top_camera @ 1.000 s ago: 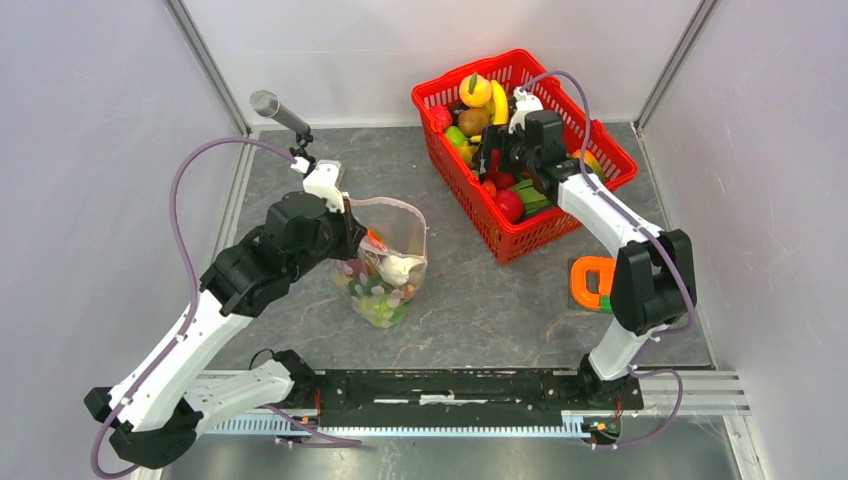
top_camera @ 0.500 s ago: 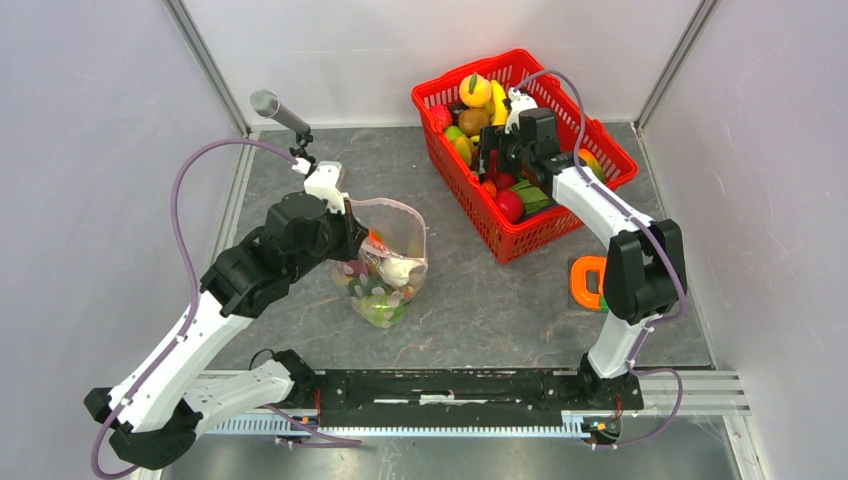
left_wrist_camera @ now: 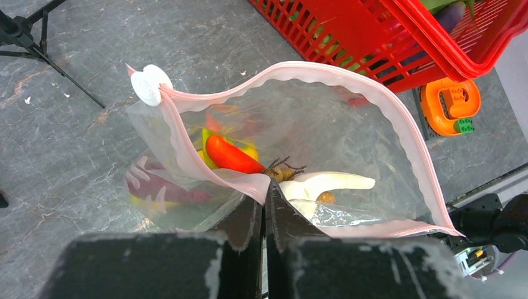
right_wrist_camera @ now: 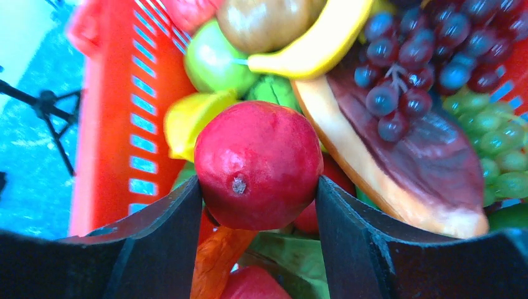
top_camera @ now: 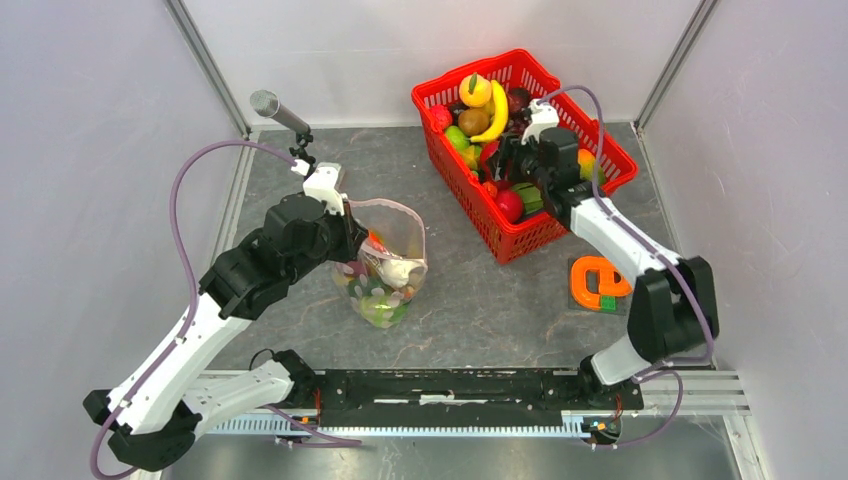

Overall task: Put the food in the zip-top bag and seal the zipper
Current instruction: Pick up the fake fruit from the bin, then place the fake fruit in the zipper food storage bag, then adjust the zipper food storage bag at the center of the board.

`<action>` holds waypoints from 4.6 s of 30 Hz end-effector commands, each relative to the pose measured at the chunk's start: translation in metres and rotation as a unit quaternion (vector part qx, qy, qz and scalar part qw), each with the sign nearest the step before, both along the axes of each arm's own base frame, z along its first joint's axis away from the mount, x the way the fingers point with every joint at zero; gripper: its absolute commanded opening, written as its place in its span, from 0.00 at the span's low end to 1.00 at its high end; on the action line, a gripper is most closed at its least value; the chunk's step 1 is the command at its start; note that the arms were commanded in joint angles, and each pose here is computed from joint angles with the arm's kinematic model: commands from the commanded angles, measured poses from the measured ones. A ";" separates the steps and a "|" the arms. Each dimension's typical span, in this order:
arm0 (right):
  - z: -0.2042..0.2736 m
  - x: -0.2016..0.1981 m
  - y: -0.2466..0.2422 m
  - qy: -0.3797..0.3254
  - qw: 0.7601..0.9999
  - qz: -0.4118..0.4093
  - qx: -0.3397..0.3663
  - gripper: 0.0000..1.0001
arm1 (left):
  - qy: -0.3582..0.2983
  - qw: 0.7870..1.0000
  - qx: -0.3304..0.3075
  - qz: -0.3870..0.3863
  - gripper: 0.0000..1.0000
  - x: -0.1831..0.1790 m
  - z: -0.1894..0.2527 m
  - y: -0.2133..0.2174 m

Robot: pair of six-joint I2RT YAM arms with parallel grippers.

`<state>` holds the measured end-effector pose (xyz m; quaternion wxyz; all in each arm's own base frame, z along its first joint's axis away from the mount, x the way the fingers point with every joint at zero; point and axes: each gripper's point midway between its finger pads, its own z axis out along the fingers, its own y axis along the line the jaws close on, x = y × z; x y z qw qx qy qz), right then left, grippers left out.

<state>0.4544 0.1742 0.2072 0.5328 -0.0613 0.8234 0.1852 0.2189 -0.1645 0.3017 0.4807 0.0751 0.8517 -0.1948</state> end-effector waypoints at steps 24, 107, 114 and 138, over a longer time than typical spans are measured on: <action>0.157 -0.158 0.076 -0.221 0.918 0.281 0.172 0.49 | -0.035 0.999 -0.034 -0.008 0.02 0.003 0.020 -0.005; 0.164 -0.188 0.142 -0.261 0.918 0.290 -0.072 0.88 | -0.087 0.977 -0.053 -0.186 0.02 -0.031 0.047 -0.041; 0.141 -0.194 0.165 -0.233 0.870 0.406 -0.153 0.88 | -0.083 0.975 -0.053 -0.202 0.02 -0.036 0.051 -0.043; 0.106 -0.176 0.213 -0.206 0.846 0.467 -0.155 0.60 | -0.060 0.974 -0.048 -0.212 0.02 -0.036 0.040 -0.049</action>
